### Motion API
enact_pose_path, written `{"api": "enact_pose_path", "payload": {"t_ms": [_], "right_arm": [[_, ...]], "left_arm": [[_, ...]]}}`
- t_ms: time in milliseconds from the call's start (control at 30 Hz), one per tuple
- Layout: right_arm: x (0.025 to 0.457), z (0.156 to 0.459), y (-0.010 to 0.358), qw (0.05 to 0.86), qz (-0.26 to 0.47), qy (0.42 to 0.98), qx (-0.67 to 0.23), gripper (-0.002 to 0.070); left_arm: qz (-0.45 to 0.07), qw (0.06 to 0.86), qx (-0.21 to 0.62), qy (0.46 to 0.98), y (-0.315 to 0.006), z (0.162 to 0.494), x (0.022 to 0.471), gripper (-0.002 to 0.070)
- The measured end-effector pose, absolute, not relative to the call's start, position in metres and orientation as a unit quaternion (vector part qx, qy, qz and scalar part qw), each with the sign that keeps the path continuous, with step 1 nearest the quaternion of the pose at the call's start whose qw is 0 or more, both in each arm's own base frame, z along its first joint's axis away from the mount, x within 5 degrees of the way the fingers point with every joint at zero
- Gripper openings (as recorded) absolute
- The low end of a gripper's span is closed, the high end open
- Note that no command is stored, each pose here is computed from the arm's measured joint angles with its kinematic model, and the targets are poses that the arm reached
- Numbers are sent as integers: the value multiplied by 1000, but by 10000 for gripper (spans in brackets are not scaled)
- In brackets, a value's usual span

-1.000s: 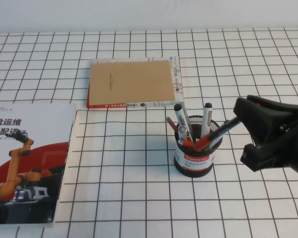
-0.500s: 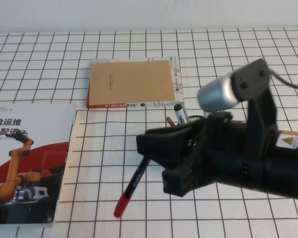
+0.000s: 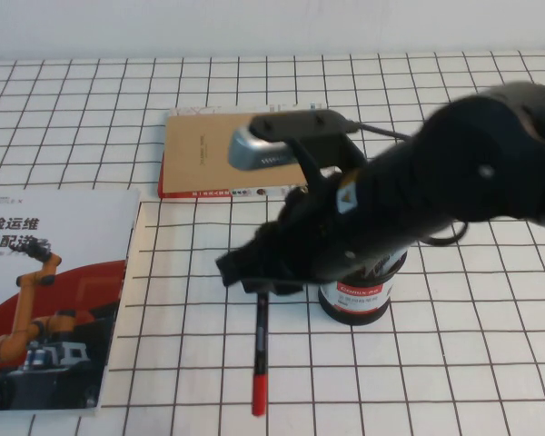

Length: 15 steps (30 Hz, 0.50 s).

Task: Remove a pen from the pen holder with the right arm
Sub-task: 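Take a marker out of the pen holder and lay it on the table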

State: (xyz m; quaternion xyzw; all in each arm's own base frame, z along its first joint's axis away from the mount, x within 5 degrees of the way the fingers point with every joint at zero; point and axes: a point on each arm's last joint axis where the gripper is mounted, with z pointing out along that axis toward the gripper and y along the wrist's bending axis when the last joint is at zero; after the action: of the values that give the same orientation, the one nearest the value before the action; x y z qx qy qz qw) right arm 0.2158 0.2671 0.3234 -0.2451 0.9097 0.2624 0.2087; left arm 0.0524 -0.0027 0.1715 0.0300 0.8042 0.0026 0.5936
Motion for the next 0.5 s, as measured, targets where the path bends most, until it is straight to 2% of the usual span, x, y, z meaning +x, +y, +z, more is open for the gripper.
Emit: {"api": "enact_pose_path", "payload": {"t_ms": [233,500], "right_arm": [[266,327,322,205,259,914,-235,53],[319,295,378,195,265,921,-207,53]], "left_arm": [[3,594,30,804,-3,172,52,-4],[3,594,30,804,-3,172,52,-4]]}}
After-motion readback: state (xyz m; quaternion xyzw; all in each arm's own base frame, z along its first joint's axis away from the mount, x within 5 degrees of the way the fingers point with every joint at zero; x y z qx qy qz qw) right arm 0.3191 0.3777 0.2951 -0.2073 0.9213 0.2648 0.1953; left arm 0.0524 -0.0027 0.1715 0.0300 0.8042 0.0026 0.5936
